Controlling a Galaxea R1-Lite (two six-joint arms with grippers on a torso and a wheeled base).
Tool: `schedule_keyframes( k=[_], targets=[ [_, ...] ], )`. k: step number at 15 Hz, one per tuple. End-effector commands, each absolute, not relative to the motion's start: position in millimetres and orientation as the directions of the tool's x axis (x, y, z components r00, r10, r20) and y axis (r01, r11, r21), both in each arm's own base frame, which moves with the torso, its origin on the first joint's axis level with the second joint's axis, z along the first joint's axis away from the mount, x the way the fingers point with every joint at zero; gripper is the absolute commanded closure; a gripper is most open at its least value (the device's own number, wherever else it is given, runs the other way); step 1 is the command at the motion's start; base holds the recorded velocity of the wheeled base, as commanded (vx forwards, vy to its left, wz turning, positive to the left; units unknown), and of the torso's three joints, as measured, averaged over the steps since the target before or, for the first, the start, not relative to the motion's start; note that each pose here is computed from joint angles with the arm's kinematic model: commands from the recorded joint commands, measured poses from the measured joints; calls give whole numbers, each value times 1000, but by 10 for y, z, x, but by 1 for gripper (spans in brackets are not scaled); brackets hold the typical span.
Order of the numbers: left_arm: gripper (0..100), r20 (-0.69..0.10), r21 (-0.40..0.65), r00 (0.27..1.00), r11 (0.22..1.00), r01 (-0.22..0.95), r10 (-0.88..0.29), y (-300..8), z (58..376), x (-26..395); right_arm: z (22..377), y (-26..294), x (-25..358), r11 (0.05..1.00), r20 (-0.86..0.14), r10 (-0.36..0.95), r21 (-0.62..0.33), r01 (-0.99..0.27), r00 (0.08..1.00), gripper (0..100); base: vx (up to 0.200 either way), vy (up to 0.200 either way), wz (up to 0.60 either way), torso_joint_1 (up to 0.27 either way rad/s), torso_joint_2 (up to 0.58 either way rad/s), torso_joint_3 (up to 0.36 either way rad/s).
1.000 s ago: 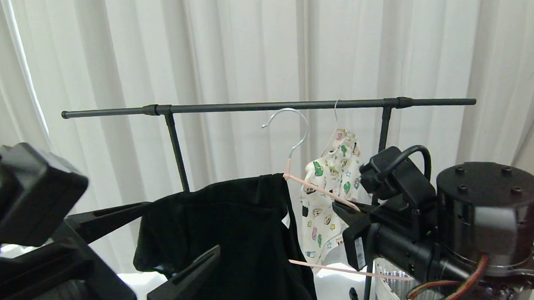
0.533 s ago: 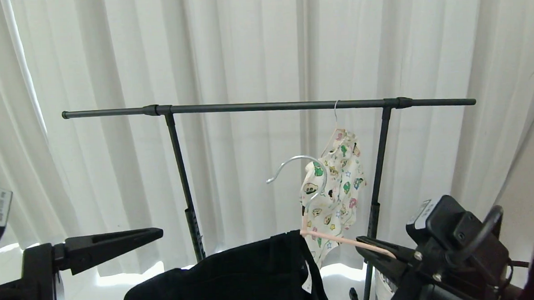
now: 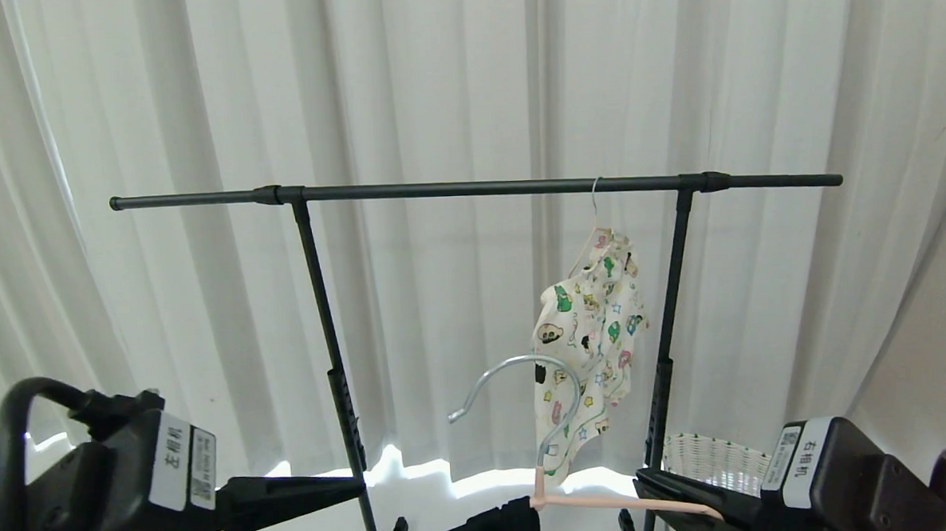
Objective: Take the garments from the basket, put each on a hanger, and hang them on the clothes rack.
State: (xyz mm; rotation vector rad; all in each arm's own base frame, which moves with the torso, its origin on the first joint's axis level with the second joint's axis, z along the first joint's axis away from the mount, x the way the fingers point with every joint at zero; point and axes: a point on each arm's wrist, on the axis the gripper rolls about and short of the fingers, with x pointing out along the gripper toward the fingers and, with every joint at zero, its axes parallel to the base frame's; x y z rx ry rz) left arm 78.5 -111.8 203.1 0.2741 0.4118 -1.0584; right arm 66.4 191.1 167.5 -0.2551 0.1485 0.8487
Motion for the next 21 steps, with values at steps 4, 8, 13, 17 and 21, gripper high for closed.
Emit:
schedule_keyframes(
  k=[4, 8, 13, 17, 21],
  targets=[
    [0, -532, 8, 395, 462, 887, -749, -1253, 1887, 878, 1664, 1914, 628, 613, -234, 732, -184, -768, 640, 100, 0, 0, 0, 0, 0, 0],
    [0, -549, 1, 324, 386, 922, -771, -1372, 1878, 925, 1668, 1916, 613, 607, -232, 737, -185, -773, 635, 100, 0, 0, 0, 0, 0, 0],
    [100, -570, 13, 321, 383, 924, -756, -1367, 1817, 934, 1677, 1923, 605, 605, -228, 741, -183, -775, 632, 100, 0, 0, 0, 0, 0, 0],
    [100, -580, 11, 318, 384, 923, -750, -1346, 1780, 920, 1692, 1929, 607, 606, -211, 745, -181, -774, 633, 100, 0, 0, 0, 0, 0, 0],
    [100, -587, 16, 342, 412, 911, -734, -1327, 1761, 955, 1680, 1927, 606, 606, -216, 743, -185, -774, 634, 0, 0, 0, 0, 0, 0, 0]
  ],
)
